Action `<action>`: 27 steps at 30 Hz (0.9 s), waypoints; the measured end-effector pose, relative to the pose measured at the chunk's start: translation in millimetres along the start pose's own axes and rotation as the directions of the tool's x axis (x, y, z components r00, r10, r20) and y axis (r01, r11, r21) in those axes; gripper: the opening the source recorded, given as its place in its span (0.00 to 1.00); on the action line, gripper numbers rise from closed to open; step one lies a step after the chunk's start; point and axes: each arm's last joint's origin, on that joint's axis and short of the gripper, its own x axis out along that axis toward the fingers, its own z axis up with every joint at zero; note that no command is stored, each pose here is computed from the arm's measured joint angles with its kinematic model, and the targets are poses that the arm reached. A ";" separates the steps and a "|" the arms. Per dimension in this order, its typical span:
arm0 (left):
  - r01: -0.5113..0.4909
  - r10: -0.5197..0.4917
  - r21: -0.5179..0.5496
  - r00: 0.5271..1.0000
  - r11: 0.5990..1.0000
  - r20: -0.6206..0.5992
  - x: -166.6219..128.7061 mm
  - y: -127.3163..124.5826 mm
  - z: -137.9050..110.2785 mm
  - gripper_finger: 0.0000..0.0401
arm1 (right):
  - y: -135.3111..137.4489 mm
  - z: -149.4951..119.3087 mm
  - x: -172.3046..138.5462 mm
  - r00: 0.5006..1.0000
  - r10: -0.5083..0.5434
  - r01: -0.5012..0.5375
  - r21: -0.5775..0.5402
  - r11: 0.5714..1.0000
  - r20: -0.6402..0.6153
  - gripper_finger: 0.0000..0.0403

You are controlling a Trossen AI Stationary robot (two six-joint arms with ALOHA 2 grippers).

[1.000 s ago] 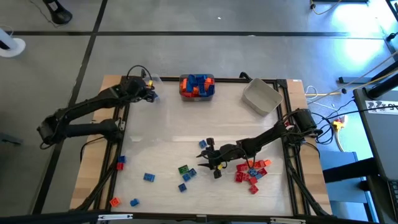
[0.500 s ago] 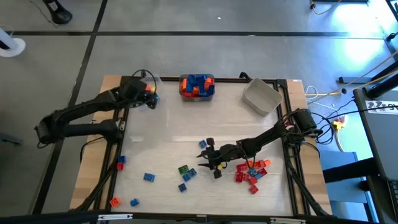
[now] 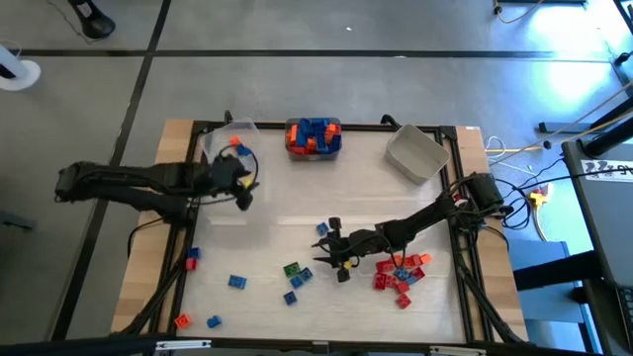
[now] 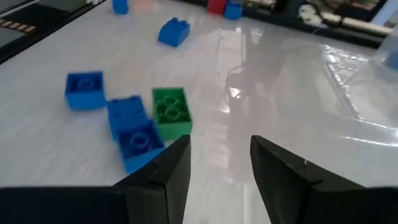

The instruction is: Sort blocks by size

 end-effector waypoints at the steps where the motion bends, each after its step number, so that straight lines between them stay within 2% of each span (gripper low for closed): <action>1: 0.018 -0.018 0.015 1.000 1.000 0.006 -0.3 -4.5 -3.8 0.52 | -0.2 1.7 0.5 1.000 -0.010 0.010 0.001 1.000 0.005 0.41; 3: 0.059 -0.060 0.041 0.998 0.997 0.023 -0.9 -13.4 -11.6 0.52 | -0.9 5.8 0.4 1.000 -0.018 0.018 0.001 1.000 0.000 0.41; 10: 0.204 -0.211 0.102 0.975 0.974 0.070 -5.2 -38.6 -41.5 0.52 | -14.3 25.9 -9.1 0.985 -0.095 0.099 0.016 0.995 -0.146 0.41; 16: 0.248 -0.256 0.092 0.963 0.964 0.080 -6.7 -48.9 -75.8 0.52 | -36.1 36.0 -17.0 0.961 -0.137 0.147 0.025 0.989 -0.238 0.41; 23: 0.314 -0.318 0.051 0.942 0.948 0.105 -6.4 -56.1 -118.6 0.52 | -52.3 40.7 -14.8 0.957 -0.175 0.188 0.034 0.982 -0.230 0.41; 27: 0.334 -0.339 0.056 0.933 0.941 0.122 -9.9 -64.5 -133.3 0.52 | -51.9 41.2 -14.7 0.959 -0.172 0.184 0.035 0.982 -0.225 0.41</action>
